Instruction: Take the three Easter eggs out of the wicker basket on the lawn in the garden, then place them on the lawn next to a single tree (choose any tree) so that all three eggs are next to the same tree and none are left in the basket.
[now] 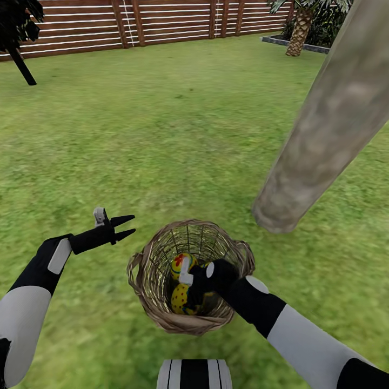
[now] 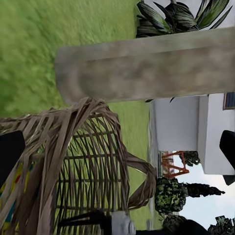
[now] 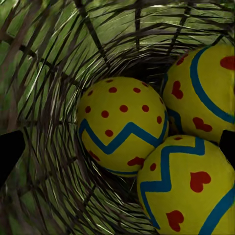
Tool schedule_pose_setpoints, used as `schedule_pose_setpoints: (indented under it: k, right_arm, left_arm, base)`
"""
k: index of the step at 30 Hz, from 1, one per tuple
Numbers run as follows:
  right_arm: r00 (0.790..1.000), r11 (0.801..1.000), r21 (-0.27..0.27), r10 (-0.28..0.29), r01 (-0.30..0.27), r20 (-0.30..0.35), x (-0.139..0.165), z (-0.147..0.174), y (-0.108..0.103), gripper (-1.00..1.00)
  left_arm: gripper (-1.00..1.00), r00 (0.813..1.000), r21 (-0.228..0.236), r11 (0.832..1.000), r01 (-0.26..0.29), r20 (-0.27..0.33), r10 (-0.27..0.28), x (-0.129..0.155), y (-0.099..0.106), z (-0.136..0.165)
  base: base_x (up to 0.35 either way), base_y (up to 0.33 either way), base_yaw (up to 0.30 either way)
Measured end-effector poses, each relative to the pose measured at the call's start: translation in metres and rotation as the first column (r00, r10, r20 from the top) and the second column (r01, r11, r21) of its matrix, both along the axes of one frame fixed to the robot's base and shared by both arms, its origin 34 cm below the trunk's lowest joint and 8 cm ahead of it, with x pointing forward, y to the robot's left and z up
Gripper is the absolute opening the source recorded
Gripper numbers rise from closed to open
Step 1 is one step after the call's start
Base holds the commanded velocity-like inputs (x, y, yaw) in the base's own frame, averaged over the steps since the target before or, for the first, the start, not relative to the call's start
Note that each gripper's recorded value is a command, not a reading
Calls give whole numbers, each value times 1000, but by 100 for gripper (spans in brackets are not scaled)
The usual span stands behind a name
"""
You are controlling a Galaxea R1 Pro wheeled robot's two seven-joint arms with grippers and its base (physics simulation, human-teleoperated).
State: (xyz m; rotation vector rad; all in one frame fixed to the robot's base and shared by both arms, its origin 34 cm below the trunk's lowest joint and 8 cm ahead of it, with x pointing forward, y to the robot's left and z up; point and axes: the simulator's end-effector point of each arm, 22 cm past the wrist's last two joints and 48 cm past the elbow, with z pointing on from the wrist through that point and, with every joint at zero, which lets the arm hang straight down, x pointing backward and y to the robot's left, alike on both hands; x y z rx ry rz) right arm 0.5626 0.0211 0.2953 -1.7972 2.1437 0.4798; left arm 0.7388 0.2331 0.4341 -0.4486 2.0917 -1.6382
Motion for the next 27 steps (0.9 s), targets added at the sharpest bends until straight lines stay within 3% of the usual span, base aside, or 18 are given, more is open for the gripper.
schedule_pose_setpoints:
  k: [6,7,9,11,12,16,18,20,22,27]
  right_arm:
    - [999,999,25,-41,41,-18,-9,2,17,100]
    - [968,982,-38,-176,186,180,36,-1,1,100]
    - [944,969,-49,-222,241,244,47,-3,-7,100]
    - [887,940,-55,-297,337,353,66,-3,-26,100]
    - [872,930,-52,-322,365,368,70,-3,-31,100]
    - [786,860,-10,-463,511,409,90,3,-54,100]
    - [768,847,-1,-482,531,421,94,5,-57,100]
    - [767,834,25,-519,552,377,88,4,-46,100]
    - [746,812,46,-555,582,367,89,6,-42,100]
    - [693,738,83,-661,669,289,83,3,-36,100]
  left_arm:
    - [100,1000,0,1000,0,0,0,0,0,0]
    - [100,1000,1,1000,2,-1,-2,0,0,0]
    - [100,1000,1,1000,2,-1,-2,0,-1,0]
    - [100,1000,1,1000,2,-1,-2,0,0,0]
    - [100,1000,1,1000,2,0,-2,0,0,0]
    - [100,1000,1,1000,2,-1,-2,0,0,0]
    - [100,1000,1,1000,2,-1,-2,0,-1,0]
    - [100,1000,1,1000,3,-1,-3,0,-1,0]
    - [100,1000,1,1000,3,-1,-3,0,-1,0]
    - [100,1000,1,1000,3,-1,-3,0,-1,0]
  base:
    - [0,0,0]
    - [0,0,0]
    - [0,0,0]
    - [0,0,0]
    - [0,0,0]
    - [0,0,0]
    - [0,0,0]
    - [0,0,0]
    - [0,0,0]
    - [0,0,0]
